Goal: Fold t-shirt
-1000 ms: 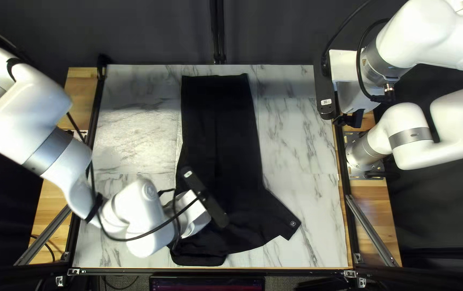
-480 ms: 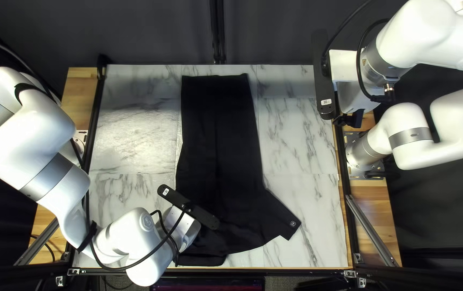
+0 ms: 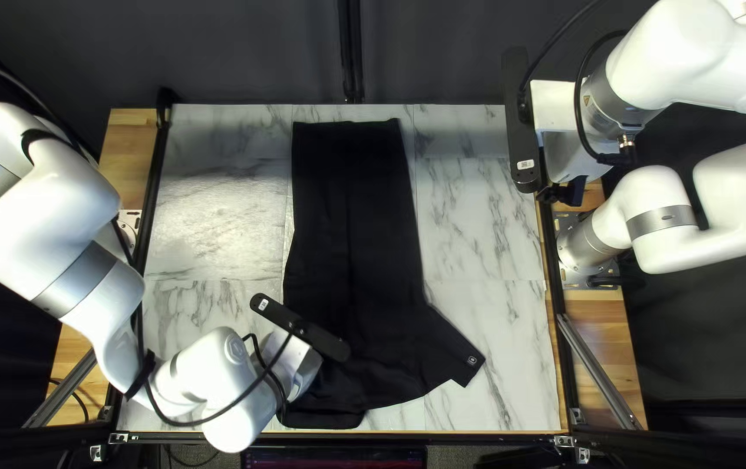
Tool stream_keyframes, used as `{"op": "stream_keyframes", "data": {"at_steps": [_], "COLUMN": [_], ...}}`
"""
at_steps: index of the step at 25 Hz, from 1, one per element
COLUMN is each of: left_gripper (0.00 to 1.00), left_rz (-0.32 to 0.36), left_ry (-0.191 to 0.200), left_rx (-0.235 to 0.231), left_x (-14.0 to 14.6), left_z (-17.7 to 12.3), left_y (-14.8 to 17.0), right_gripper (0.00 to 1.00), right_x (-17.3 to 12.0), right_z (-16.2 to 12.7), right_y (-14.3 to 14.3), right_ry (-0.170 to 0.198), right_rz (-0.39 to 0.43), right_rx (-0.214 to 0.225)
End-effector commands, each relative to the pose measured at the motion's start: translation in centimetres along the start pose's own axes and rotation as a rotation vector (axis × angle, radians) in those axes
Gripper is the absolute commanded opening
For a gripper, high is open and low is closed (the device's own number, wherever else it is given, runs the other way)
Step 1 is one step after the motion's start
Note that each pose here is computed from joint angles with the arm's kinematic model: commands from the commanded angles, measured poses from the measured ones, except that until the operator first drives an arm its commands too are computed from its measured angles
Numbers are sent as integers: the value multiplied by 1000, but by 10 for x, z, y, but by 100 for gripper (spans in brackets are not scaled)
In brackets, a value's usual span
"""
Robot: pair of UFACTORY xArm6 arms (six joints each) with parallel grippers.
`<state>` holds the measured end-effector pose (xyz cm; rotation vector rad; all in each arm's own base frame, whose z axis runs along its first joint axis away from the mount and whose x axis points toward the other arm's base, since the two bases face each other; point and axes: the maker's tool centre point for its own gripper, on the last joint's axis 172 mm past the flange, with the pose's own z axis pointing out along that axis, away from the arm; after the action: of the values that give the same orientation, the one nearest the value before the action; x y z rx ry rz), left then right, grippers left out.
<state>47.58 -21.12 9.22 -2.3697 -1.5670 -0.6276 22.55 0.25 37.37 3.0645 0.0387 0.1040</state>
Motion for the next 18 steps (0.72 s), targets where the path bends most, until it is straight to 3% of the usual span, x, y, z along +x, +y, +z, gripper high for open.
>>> {"op": "stream_keyframes", "data": {"at_steps": [1,14,18], "left_gripper": [100,100,100], "left_rz": [-2,-8,91], "left_ry": [-1,-2,-1], "left_rx": [-1,-1,-10], "left_x": [0,-2,1], "left_z": [0,0,0], "left_y": [0,-1,7], "right_gripper": [100,100,100], "right_x": [0,0,0], "right_z": [0,0,0], "right_y": [0,0,0], "right_ry": [0,0,0], "right_rz": [0,0,0], "right_rx": [0,0,0]}}
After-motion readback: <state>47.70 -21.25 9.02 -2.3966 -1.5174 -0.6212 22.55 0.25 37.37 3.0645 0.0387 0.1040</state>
